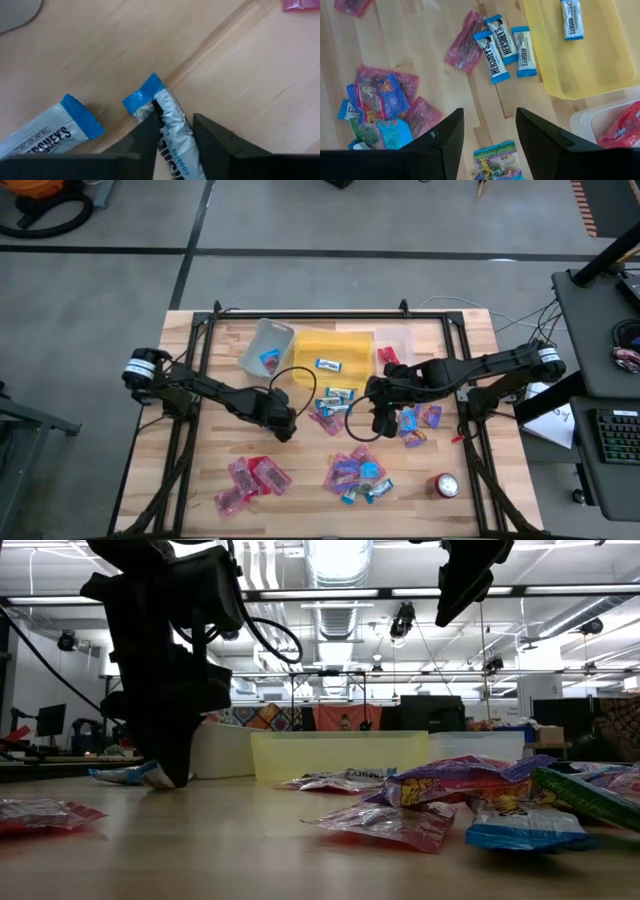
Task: Sort candy
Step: Put the white chocolate into the yellow bin
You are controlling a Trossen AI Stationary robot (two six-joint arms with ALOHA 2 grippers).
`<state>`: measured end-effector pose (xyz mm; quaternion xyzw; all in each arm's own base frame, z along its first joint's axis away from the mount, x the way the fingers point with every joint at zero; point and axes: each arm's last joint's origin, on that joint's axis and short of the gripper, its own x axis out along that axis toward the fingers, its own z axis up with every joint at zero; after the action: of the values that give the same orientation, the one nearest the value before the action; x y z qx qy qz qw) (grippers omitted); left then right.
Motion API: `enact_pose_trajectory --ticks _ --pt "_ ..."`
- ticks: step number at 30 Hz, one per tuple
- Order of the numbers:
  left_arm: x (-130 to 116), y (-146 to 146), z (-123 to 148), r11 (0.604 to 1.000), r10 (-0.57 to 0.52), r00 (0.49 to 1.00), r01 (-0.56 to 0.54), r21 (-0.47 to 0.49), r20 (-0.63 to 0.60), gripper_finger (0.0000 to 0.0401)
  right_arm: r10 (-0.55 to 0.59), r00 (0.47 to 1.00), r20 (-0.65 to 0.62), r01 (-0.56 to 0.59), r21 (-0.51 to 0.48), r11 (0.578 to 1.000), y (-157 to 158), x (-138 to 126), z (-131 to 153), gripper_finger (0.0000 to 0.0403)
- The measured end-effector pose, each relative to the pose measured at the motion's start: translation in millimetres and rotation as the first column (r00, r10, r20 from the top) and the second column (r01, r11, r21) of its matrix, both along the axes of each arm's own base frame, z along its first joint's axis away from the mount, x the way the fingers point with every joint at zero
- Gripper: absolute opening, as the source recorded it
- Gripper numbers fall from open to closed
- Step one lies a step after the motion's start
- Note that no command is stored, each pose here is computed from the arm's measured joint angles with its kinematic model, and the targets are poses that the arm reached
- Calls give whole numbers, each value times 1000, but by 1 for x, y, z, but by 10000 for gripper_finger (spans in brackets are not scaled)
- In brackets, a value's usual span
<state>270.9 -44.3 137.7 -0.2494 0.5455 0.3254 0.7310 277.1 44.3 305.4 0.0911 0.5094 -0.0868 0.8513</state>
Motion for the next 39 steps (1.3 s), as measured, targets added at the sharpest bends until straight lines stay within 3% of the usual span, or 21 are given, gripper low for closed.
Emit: enact_pose_trajectory --ticks 6,12,16,19,22,25,29,34,39 --pt "-2 -3 9 998 -61 998 62 -27 15 13 15 1000 -2 -16 -9 1000 0 0 0 173" --pt "3 -3 49 972 -229 963 234 -21 140 17 57 998 -4 -57 -78 995 -1 0 0 173" --pt "10 9 87 923 -384 893 375 81 234 11 106 994 -13 -107 -152 983 -4 0 0 173" --pt "19 28 115 864 -501 822 457 210 272 10 118 993 -26 -121 -237 964 -11 1 1 173" --pt "29 55 136 805 -578 776 491 332 254 9 108 993 -38 -114 -278 954 -26 3 1 173" --pt "40 89 150 766 -609 764 495 411 215 9 87 995 -52 -99 -297 950 -44 3 2 173" --pt "51 131 150 724 -651 742 543 425 160 8 45 998 -50 -59 -310 949 -69 -1 5 173" --pt "66 169 133 700 -679 725 592 399 116 8 -12 1000 -28 3 -292 956 -88 -11 11 173" --pt "81 190 106 632 -756 650 694 345 78 9 -29 1000 -7 26 -268 963 -93 -19 13 173"
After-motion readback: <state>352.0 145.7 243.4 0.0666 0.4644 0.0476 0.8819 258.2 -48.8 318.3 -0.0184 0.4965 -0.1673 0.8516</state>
